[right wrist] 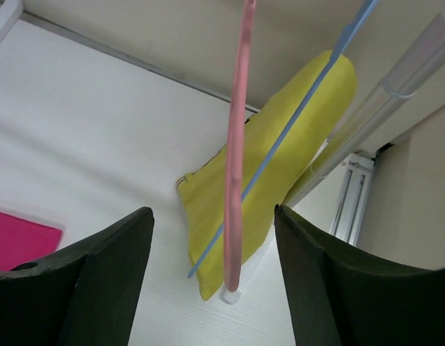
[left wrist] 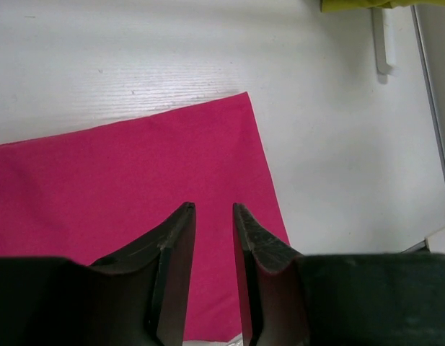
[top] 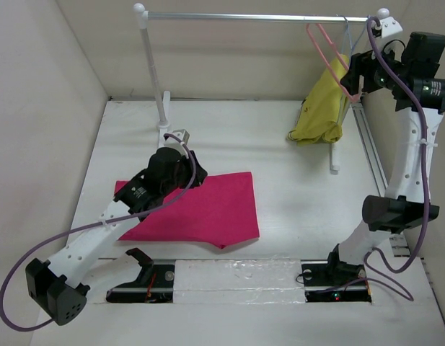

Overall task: Place the trousers on the hanger
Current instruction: Pick up the hanger from the clothesline.

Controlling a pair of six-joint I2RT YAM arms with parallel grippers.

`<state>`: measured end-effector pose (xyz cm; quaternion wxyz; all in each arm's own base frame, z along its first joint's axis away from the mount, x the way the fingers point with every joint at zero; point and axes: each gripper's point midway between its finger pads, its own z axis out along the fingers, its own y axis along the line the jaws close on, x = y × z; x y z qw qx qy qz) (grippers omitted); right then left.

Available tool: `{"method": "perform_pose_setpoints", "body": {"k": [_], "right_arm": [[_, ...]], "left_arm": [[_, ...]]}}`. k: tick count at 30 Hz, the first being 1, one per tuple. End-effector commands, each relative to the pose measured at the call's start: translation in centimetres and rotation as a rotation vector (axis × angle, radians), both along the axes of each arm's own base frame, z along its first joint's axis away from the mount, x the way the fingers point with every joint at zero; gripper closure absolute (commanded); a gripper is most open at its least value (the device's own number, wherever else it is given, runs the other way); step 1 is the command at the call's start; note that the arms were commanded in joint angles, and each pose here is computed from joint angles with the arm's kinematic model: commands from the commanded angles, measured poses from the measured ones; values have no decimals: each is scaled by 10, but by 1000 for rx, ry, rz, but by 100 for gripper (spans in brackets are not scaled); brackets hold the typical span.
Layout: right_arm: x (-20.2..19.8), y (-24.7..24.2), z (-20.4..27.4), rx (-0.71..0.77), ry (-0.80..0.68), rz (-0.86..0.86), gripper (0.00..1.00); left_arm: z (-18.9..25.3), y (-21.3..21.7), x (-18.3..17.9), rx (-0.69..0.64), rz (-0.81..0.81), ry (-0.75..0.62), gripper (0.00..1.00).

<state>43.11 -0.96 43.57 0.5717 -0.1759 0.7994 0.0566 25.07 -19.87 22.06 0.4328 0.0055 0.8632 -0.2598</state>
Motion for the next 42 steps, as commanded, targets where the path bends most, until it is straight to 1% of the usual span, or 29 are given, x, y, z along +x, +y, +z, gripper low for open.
{"method": "perform_pose_setpoints", "body": {"k": [1, 5, 8, 11, 12, 13, 15, 16, 17, 18, 19, 20, 22, 23, 25, 26, 27, 29, 30, 32, 33, 36, 38, 39, 40, 41, 42], "right_arm": [[1, 5, 11, 7, -38, 50, 28], [8, -3, 5, -3, -37, 8, 35], [13, -3, -10, 0, -2, -1, 39], [17, 5, -24, -5, 21, 15, 47], [20, 7, -25, -13, 14, 9, 56], [20, 7, -25, -14, 14, 9, 56], [24, 8, -28, -27, 20, 1, 70], [24, 12, -26, -35, 13, -1, 79], [24, 11, -21, -51, -4, -25, 92], [26, 21, -16, -60, -31, -14, 95], [21, 24, -1, -78, -75, -45, 100], [21, 24, -1, -78, -76, -45, 100], [16, 34, 14, -80, -122, -53, 100], [15, 31, 19, -91, -134, -88, 100], [9, 39, 32, -97, -167, -100, 100], [6, 35, 36, -109, -176, -141, 100], [3, 36, 41, -112, -187, -151, 100], [-6, 41, 52, -127, -219, -194, 100], [-9, 44, 58, -131, -238, -205, 100], [-14, 50, 60, -140, -254, -226, 100], [-18, 49, 67, -132, -277, -237, 100], [-23, 51, 54, -130, -229, -235, 100], [-29, 52, 44, -139, -212, -237, 100], [-27, 57, 22, -143, -174, -225, 100], [-37, 56, 23, -135, -186, -224, 100], [-39, 58, 16, -129, -185, -210, 100], [-37, 56, -3, -130, -155, -214, 100]], "left_arm": [[10, -6, 1, -11, -33, -25, 76], [9, -7, 0, -18, -40, -23, 75], [7, -5, -2, -13, -35, -23, 75], [5, -4, -3, -17, -32, -20, 75], [5, -4, -4, -23, -32, -16, 75], [4, -4, -4, -23, -32, -16, 75], [5, -4, -5, -29, -33, -12, 75], [5, -5, -5, -32, -34, -12, 75], [6, -5, -6, -36, -34, -11, 75], [8, -5, -6, -42, -31, -16, 75], [10, -5, -6, -46, -31, -19, 74], [9, -5, -6, -44, -31, -16, 74], [12, -5, -5, -46, -31, -19, 73], [14, -6, -5, -49, -32, -22, 70], [23, -7, -2, -55, -31, -34, 66], [27, -8, -1, -57, -32, -39, 63], [43, -16, -2, -87, -67, -53, 61], [62, -20, 1, -112, -79, -80, 56], [85, -27, 4, -143, -95, -112, 55], [111, -35, 6, -181, -125, -140, 53], [132, -41, 10, -206, -137, -166, 52], [171, -58, 13, -280, -190, -200, 51], [189, -67, 13, -327, -224, -224, 48], [198, -75, 13, -361, -251, -215, 48], [201, -80, 14, -377, -263, -215, 48], [207, -85, 13, -400, -289, -219, 48], [207, -92, 16, -419, -297, -201, 47]]}}
